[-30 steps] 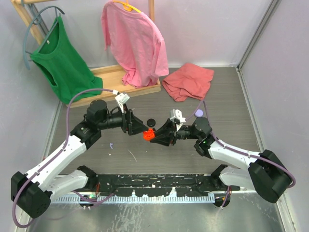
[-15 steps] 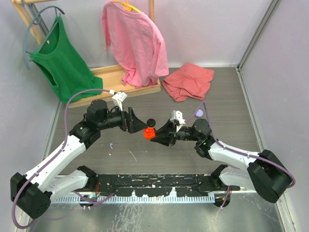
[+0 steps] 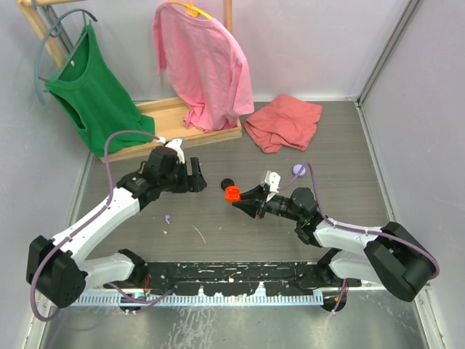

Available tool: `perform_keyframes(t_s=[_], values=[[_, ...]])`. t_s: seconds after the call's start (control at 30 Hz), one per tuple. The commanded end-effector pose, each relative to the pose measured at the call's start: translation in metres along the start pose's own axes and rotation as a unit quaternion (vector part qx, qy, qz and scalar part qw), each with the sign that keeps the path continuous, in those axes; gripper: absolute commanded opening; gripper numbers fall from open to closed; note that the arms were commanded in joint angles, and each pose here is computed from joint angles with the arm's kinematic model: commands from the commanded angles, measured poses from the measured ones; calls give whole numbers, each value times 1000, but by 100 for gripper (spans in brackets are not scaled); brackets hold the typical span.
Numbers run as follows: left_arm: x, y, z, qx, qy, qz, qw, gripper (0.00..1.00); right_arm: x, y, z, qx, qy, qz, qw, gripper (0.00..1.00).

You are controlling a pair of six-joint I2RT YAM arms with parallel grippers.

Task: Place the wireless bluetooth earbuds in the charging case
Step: Pick up the earbud from the center of the board.

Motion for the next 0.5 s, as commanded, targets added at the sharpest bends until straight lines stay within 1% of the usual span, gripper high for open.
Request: perform_keyframes(t_s=[0.0, 0.17, 0.27, 0.47], values=[[17, 16, -9, 95, -51, 23, 994, 79, 7, -12, -1, -48, -33, 39, 998, 1], [21, 30, -33, 150, -63, 30, 986, 75, 1, -14, 5, -74, -37, 42, 996, 1], [23, 38, -53, 169, -52, 28, 984, 72, -4, -16, 5, -83, -31, 42, 995, 1], [29, 51, -88, 197, -24, 25, 980, 57, -7, -16, 5, -86, -27, 39, 995, 1]])
Point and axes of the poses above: each gripper's point midway between its finger pads, its own z axis back along the fingers, its own y axis along the line the jaws close on, x = y × z, the point moved 7 cm from there along z, back along the fingers, and after that the axes turned 9 degrees about z, right-handed, at the moved point
